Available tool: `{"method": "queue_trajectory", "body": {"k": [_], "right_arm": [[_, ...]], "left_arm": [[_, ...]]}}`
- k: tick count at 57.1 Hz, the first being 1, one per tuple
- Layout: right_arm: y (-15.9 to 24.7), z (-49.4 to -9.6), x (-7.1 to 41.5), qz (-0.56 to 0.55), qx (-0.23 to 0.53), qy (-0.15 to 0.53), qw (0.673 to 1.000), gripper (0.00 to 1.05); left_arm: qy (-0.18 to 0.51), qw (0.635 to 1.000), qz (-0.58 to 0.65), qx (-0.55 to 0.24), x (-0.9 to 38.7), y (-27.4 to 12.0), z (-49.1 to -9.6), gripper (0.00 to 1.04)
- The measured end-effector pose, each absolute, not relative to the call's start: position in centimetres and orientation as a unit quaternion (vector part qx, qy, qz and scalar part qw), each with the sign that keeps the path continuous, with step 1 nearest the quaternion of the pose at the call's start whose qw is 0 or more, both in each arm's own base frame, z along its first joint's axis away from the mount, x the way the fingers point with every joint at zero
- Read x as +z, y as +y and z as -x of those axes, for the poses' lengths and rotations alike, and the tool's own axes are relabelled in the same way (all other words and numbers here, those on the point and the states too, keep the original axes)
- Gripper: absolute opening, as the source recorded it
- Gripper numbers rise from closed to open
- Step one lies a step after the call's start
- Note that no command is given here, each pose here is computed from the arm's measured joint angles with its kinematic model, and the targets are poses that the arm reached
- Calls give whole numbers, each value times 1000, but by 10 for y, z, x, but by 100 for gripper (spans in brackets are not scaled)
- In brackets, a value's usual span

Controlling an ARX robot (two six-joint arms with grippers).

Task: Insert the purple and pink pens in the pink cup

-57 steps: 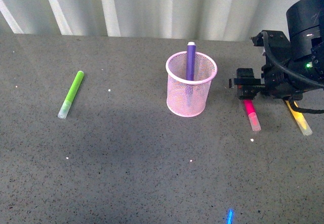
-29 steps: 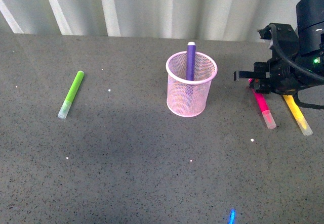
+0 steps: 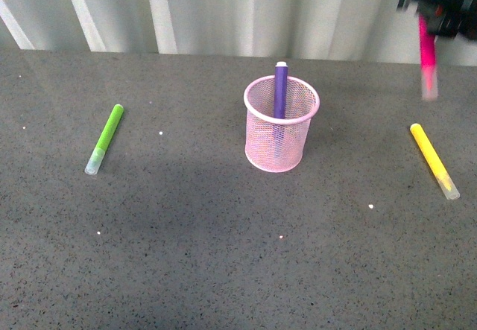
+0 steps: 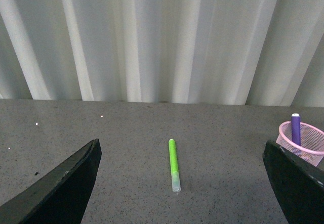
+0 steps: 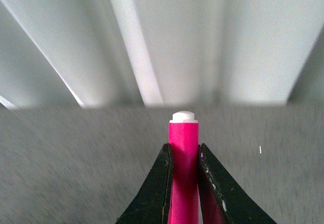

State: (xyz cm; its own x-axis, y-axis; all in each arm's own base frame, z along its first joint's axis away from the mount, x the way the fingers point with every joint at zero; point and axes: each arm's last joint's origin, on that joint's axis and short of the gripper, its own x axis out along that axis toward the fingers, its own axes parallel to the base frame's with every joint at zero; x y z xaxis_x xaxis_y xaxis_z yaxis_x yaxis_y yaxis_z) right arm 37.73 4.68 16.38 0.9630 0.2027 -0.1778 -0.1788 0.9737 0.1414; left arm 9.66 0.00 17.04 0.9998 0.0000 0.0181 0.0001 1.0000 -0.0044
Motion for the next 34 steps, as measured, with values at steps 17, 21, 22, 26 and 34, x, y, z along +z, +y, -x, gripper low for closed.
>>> {"method": "queue_trajectory", "body": {"k": [17, 21, 22, 26, 34], "right_arm": [[109, -346, 206, -37, 252, -36, 966, 9], [119, -349, 192, -36, 266, -20, 963, 9], [121, -349, 190, -36, 268, -17, 963, 9], [130, -355, 179, -35, 278, -5, 960, 9], [143, -367, 166, -35, 289, 3, 957, 9]], "left_arm": [[-9, 1000, 2, 0, 170, 0, -97, 98], [-9, 1000, 2, 0, 170, 0, -97, 98], [-9, 1000, 2, 0, 170, 0, -97, 98], [-9, 1000, 2, 0, 170, 0, -97, 98], [-9, 1000, 2, 0, 170, 0, -97, 98]]}}
